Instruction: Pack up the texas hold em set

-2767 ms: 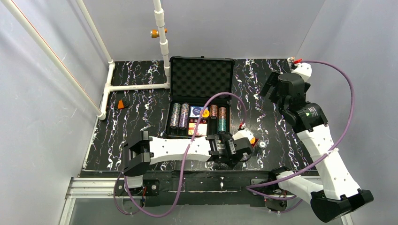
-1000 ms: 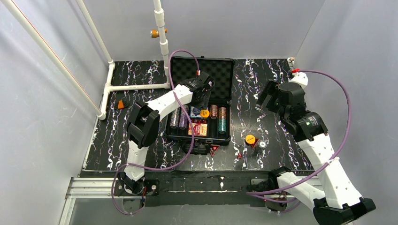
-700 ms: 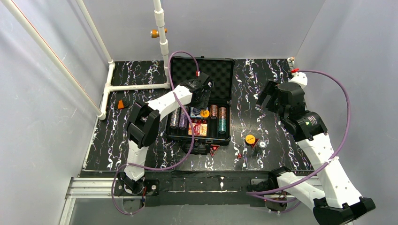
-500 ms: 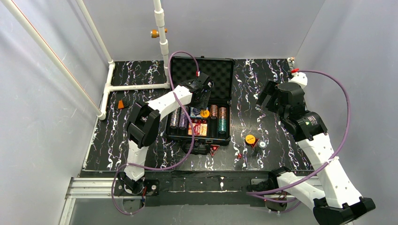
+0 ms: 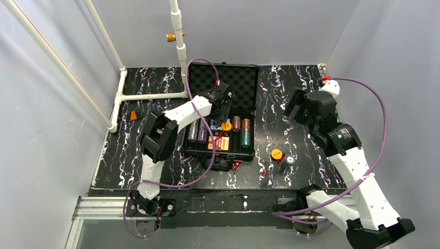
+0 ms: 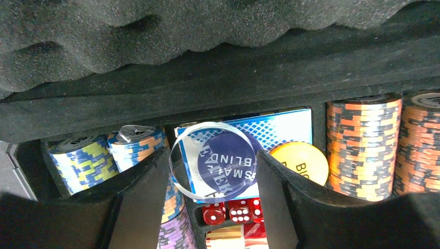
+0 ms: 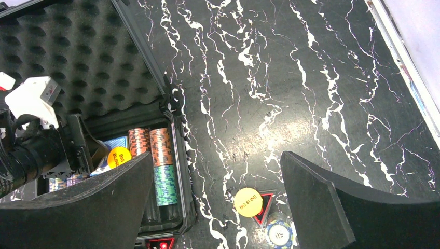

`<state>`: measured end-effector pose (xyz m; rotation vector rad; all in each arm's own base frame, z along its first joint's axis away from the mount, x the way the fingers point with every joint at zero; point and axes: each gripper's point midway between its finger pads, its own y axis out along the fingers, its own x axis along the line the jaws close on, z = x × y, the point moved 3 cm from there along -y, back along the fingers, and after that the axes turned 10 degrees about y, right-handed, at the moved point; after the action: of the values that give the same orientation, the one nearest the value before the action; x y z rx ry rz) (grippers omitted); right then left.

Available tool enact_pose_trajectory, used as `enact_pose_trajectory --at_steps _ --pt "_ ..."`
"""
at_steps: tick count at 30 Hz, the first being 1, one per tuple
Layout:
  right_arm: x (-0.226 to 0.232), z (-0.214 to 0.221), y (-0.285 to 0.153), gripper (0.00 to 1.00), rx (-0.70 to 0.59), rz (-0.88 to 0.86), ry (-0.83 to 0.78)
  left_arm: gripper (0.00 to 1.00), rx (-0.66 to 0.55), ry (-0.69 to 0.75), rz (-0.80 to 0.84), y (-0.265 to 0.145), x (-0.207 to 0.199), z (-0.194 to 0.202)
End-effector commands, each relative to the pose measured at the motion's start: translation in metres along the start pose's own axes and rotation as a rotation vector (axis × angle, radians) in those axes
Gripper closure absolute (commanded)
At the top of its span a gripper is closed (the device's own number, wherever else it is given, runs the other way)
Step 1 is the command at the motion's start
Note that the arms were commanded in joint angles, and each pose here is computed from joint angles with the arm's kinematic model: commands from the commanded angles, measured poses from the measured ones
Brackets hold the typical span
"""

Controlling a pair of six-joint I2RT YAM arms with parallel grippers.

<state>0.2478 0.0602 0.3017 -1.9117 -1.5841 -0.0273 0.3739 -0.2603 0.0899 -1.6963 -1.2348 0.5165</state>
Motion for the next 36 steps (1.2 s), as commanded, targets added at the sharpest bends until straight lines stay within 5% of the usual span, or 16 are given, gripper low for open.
enact_pose_trajectory --at_steps 1,7,13,17,27,36 --pt "0.001 0.001 0.002 0.0 -0.008 -0.003 0.006 0.86 0.006 0.011 -0.023 -0.001 0.008 0.005" --pt "0.001 0.0 0.002 0.0 -0.01 -0.001 0.007 0.6 -0.017 0.01 -0.025 -0.004 0.011 0.002" --pt "0.001 0.001 0.003 0.0 -0.005 0.003 0.003 0.19 -0.074 0.012 -0.03 -0.023 0.018 -0.008" --pt "0.002 -0.001 0.002 0.0 -0.006 0.004 0.006 0.02 -0.129 0.001 -0.027 -0.045 0.023 -0.015" --pt "0.001 -0.006 0.002 0.0 -0.018 0.03 -0.006 0.02 -0.277 -0.013 -0.03 -0.113 0.046 -0.015" --pt "-0.003 0.0 0.002 0.0 0.008 0.04 -0.022 0.01 -0.354 0.005 -0.02 -0.151 0.062 0.025"
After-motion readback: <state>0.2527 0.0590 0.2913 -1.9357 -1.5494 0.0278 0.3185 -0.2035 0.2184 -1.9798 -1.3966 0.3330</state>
